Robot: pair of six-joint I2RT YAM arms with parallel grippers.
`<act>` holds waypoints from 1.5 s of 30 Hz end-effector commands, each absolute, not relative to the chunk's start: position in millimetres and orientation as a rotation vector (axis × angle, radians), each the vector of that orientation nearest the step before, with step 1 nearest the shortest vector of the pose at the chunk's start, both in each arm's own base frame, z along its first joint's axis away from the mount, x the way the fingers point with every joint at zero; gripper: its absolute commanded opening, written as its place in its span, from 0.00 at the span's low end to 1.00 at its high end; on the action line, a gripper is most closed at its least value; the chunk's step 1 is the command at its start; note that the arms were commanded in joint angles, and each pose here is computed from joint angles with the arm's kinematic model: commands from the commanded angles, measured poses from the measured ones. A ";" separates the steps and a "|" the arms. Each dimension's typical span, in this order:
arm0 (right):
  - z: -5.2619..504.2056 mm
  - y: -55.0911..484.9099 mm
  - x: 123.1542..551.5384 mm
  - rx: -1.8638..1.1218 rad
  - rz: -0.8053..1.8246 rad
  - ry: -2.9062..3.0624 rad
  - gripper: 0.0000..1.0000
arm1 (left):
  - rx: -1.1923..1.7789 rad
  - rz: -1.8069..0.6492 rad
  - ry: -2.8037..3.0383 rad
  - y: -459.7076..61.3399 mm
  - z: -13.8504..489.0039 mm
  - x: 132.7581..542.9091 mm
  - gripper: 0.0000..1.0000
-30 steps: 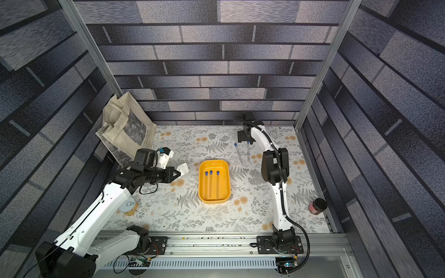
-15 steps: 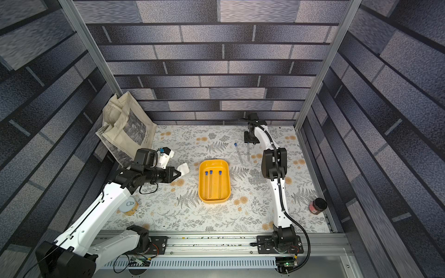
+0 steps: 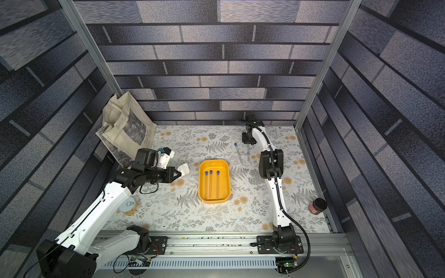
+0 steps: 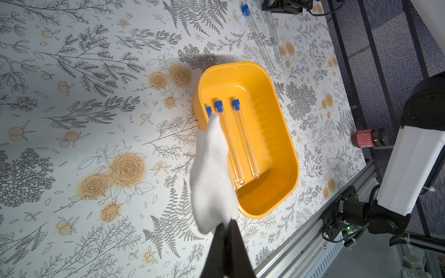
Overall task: Wipe the exteriors of test tubes
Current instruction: Pick up the test tube at the center of the board.
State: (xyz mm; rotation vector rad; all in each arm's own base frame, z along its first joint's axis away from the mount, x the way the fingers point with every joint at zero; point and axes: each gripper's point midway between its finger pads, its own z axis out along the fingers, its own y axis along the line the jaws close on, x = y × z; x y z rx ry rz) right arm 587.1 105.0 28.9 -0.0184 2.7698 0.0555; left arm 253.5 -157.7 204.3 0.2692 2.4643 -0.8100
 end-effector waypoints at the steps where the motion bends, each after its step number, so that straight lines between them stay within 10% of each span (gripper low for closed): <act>1: 14.6 100.4 580.6 0.012 0.040 2.819 0.31 | 0.301 -0.812 2.480 -158.8 198.6 249.8 0.03; 32: 16.3 98.8 584.8 0.054 0.078 2.815 0.09 | 0.301 -0.812 2.478 -159.0 199.2 249.8 0.03; 45: 100.2 105.8 569.9 0.103 0.191 2.684 0.08 | 0.305 -0.805 2.488 -167.6 194.5 249.6 0.03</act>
